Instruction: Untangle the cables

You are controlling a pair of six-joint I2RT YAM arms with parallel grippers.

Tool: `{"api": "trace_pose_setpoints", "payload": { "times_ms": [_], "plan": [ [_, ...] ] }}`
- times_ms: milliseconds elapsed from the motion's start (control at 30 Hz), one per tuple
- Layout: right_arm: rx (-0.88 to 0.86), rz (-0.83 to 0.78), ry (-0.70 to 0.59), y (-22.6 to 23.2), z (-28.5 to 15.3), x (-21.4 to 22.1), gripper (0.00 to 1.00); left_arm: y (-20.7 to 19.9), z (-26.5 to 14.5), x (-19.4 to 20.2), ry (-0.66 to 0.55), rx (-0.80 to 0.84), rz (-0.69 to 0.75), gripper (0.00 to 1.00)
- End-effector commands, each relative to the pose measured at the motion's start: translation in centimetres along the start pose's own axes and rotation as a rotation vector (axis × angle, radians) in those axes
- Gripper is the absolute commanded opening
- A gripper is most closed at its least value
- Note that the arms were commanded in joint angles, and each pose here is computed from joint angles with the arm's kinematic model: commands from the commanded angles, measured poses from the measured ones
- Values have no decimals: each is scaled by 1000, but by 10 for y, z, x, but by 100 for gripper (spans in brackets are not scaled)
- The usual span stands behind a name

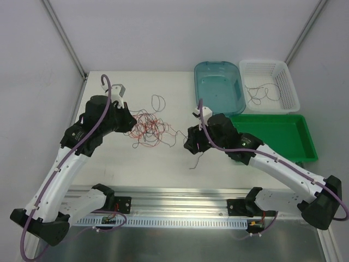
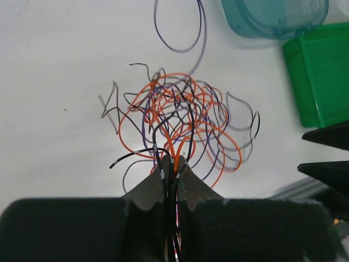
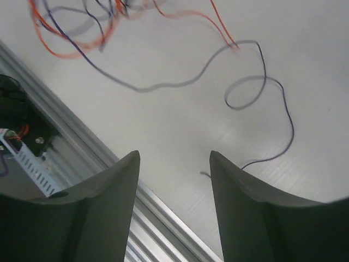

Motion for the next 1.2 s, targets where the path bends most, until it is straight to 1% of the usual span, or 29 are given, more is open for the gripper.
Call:
{"api": "trace_pose_setpoints", "payload": {
  "times_ms": [0,33,167,233,300,433,533,600,667,833,1033,1100,1167],
  "plan": [
    [-237,-63,-176,26,-17,-34,58,-8,7,17,116,146,81,0],
    [-262,-95,-191,28,-17,-37,58,-10,6,16,114,166,93,0],
    [-375,-137,-229,41,-15,-52,58,-16,11,13,128,229,153,0],
    [-446,-160,-244,48,-10,-58,58,-19,9,9,120,265,164,0],
    [-480,-176,-249,52,-6,-62,58,-23,8,7,116,299,173,0],
    [-550,-199,-267,61,12,-72,58,-29,6,5,107,344,189,0],
    [-579,-188,-251,66,29,-76,58,-33,5,4,104,369,192,0],
    [-574,-183,-255,66,37,-79,58,-36,4,3,102,385,197,0],
    [-532,-179,-261,62,50,-79,58,-37,3,1,97,393,202,0],
    [-512,-189,-241,59,66,-80,55,-41,0,-4,85,408,202,0],
    [-517,-191,-214,58,84,-77,47,-46,-2,-8,72,418,199,0],
    [-517,-189,-219,57,88,-77,43,-47,-1,-7,76,423,199,0],
    [-521,-191,-220,58,90,-78,40,-49,-1,-7,81,431,197,0]
  ]
}}
Point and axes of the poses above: each gripper's point midway between its finger pads, its own z axis out along the fingers, its own y axis along the line the jaws close on, x = y × z, the point moved 10 cm from there along -z, back along the fingers, and after that the axes turned 9 degrees about z, right-handed, at the moved point
